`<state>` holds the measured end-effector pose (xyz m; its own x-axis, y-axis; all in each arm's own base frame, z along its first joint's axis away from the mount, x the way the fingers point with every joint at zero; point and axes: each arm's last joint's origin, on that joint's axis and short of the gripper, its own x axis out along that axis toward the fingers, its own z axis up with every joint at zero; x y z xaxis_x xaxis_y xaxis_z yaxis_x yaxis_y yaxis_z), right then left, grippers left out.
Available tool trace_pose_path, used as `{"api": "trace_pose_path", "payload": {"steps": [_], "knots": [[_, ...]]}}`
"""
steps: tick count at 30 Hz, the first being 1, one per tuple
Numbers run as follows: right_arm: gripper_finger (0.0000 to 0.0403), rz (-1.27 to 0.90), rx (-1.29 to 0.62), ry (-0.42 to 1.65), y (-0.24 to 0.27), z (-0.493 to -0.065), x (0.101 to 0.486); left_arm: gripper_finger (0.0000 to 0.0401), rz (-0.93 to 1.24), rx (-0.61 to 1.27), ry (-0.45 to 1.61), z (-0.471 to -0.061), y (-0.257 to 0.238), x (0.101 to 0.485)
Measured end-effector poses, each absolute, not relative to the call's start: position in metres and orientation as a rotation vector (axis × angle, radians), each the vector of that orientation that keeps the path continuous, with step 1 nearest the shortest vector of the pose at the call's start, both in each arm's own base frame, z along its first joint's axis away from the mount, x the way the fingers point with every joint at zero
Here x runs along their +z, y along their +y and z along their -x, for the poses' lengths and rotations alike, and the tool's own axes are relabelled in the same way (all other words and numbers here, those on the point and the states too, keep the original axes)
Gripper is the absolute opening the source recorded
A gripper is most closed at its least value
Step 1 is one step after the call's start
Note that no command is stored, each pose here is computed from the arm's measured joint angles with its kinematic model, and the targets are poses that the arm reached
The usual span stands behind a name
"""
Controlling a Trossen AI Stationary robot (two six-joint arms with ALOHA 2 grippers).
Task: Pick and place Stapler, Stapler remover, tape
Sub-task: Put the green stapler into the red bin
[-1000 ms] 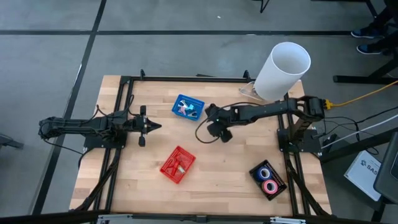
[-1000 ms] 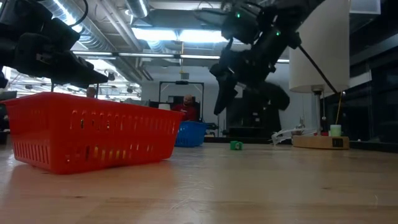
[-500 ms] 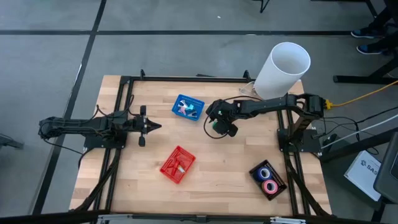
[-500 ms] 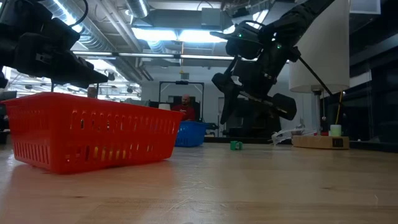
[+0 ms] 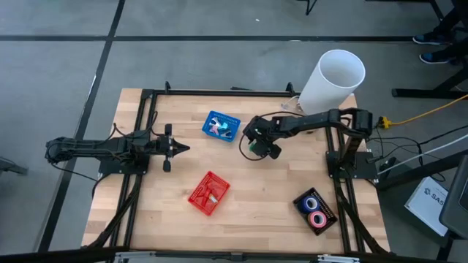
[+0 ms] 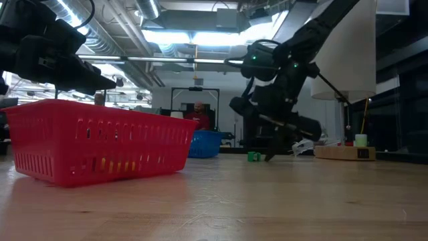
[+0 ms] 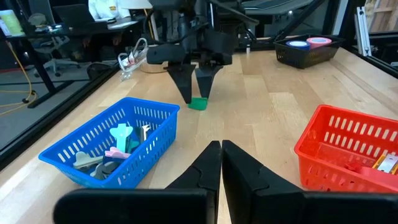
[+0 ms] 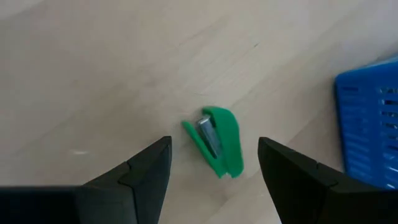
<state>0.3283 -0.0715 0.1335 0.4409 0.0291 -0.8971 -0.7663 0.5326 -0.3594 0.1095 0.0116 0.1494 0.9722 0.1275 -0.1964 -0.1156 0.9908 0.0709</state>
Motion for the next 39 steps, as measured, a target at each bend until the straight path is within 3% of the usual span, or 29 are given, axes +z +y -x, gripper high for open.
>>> {"api": "trace_pose_path", "payload": {"steps": [6,22,39], "knots": [[0.0239,0.85,0.571,1.013,-0.072,-0.329,0.13,0.0012,-0.059,0.123,0.202,-0.109,0.012,0.149],[0.0236,0.259,0.581,1.035,-0.059,-0.323,0.126,0.0009,-0.059,0.123,0.202,-0.109,0.012,0.149],[0.0098,0.346,0.503,1.091,-0.04,-0.33,0.122,0.001,-0.059,0.123,0.203,-0.109,0.012,0.149]]}}
